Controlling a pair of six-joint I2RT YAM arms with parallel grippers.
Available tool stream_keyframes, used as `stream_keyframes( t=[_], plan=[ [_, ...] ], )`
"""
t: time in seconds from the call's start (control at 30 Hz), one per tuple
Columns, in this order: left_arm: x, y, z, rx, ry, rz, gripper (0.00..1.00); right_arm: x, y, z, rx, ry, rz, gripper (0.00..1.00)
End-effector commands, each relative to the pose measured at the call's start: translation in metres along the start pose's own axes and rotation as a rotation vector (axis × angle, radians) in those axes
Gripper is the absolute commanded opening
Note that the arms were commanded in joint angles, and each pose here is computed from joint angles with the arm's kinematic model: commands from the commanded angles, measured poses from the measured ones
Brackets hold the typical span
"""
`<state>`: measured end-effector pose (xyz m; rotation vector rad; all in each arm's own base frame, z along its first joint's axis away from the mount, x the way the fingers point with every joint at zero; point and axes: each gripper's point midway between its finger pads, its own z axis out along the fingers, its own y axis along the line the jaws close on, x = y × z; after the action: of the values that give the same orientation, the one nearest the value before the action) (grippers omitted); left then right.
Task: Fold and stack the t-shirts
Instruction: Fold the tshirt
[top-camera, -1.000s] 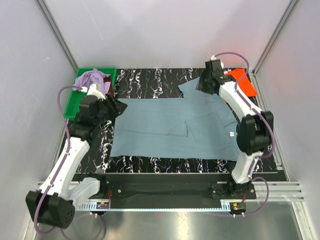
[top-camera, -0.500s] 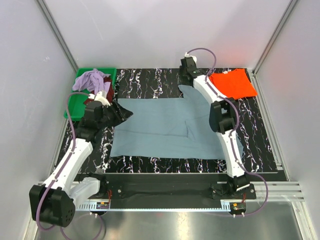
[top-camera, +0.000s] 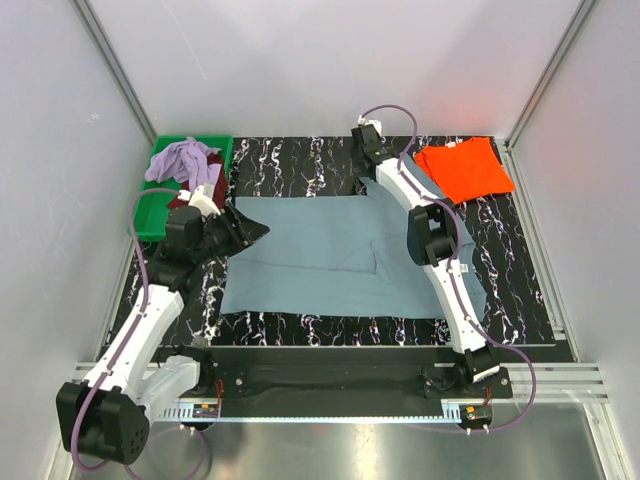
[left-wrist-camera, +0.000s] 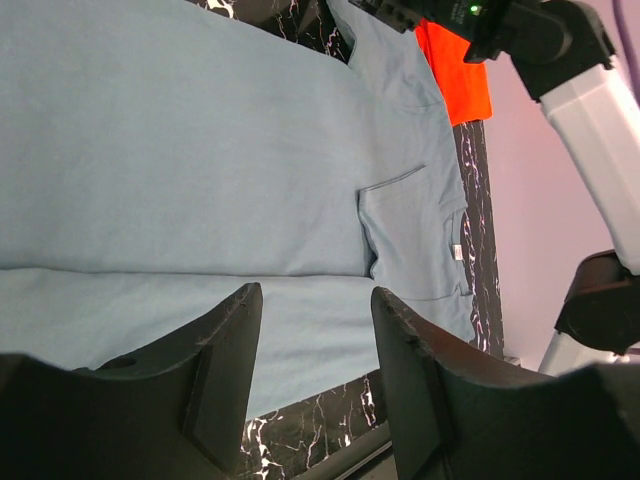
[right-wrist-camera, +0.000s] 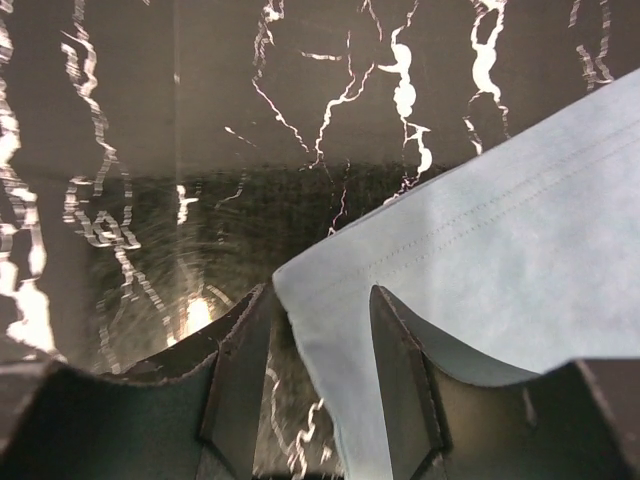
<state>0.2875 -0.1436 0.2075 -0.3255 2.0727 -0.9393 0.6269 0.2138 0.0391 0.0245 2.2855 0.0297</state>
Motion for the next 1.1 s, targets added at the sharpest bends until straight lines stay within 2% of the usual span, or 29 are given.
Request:
stream_keyframes(
  t=[0.0,0.23,0.37,0.7,1.07],
  plan=[
    [-0.014,-0.022,-0.004,0.076,-0.037,0.041,0.53,-0.016,-0.001,0.005,0.013,-0.057,-0.029,0.51],
    [-0.010,-0.020,0.004,0.085,-0.016,0.009,0.53,-0.022,0.008,0.006,-0.034,-0.070,-0.030,0.49],
    [-0.013,-0.021,0.008,0.089,-0.017,0.002,0.53,-0.023,0.008,0.006,-0.030,-0.073,-0.028,0.44],
    [-0.018,-0.024,0.010,0.092,-0.012,-0.006,0.53,-0.024,0.006,0.007,-0.022,-0.075,-0.035,0.41],
    [-0.026,-0.027,0.006,0.112,-0.018,0.000,0.53,-0.012,0.014,0.004,-0.043,-0.050,-0.152,0.38]
  ],
)
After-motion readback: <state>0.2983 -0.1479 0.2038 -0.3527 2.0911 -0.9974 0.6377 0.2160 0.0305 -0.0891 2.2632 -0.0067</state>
